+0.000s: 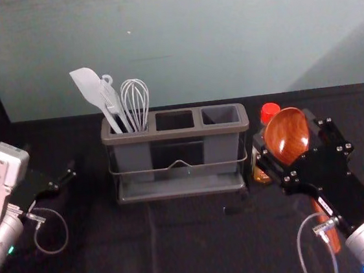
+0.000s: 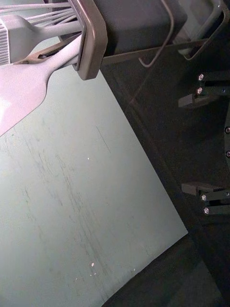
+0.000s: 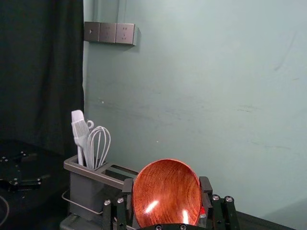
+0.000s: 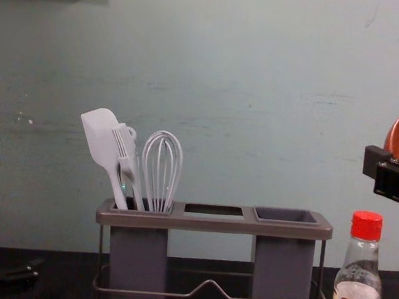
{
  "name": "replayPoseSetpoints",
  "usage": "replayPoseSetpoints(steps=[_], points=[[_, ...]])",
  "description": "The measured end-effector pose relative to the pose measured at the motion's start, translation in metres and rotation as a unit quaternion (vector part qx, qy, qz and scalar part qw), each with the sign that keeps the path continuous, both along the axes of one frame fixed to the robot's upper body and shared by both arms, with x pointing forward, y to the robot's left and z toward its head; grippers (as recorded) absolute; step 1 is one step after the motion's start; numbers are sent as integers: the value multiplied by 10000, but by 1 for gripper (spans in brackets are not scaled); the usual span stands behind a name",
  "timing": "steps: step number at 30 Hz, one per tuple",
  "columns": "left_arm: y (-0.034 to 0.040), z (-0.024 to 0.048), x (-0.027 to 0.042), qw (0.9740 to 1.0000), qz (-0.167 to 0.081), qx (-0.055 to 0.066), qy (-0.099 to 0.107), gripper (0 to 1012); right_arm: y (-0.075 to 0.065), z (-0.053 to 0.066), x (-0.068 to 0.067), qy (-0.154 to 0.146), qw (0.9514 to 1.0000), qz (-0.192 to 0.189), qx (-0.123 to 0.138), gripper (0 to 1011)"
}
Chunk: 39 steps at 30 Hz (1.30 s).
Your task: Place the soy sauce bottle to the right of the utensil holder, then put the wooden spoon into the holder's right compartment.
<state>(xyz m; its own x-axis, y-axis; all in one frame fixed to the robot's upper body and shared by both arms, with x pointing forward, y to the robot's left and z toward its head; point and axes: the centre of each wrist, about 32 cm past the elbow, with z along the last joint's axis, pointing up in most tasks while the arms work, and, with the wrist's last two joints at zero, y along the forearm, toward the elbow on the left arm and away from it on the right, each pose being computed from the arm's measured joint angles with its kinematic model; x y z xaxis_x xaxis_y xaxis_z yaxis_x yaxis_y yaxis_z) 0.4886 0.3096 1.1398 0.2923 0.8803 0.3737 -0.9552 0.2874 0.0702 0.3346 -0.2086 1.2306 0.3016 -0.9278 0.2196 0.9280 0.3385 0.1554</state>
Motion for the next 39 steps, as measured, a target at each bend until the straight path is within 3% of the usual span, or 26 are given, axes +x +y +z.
replayPoseSetpoints(steps=[24, 29, 31, 32, 34, 39], points=[[0, 0, 0, 10000, 0, 0, 1, 1011, 1, -8, 26, 53, 10000, -38, 32, 837], [0, 0, 0, 10000, 0, 0, 0, 1011, -36, 7, 204, -102, 9998, 4, 157, 838], [0, 0, 0, 10000, 0, 0, 0, 1011, -45, 49, 355, -200, 9994, 143, 261, 837], [0, 0, 0, 10000, 0, 0, 0, 1011, -45, 49, 355, -200, 9994, 143, 261, 837], [0, 0, 0, 10000, 0, 0, 0, 1011, -43, 96, 538, -258, 9982, 374, 396, 837], [0, 0, 0, 10000, 0, 0, 0, 1012, 2, 163, 839, -242, 9957, 737, 500, 838]])
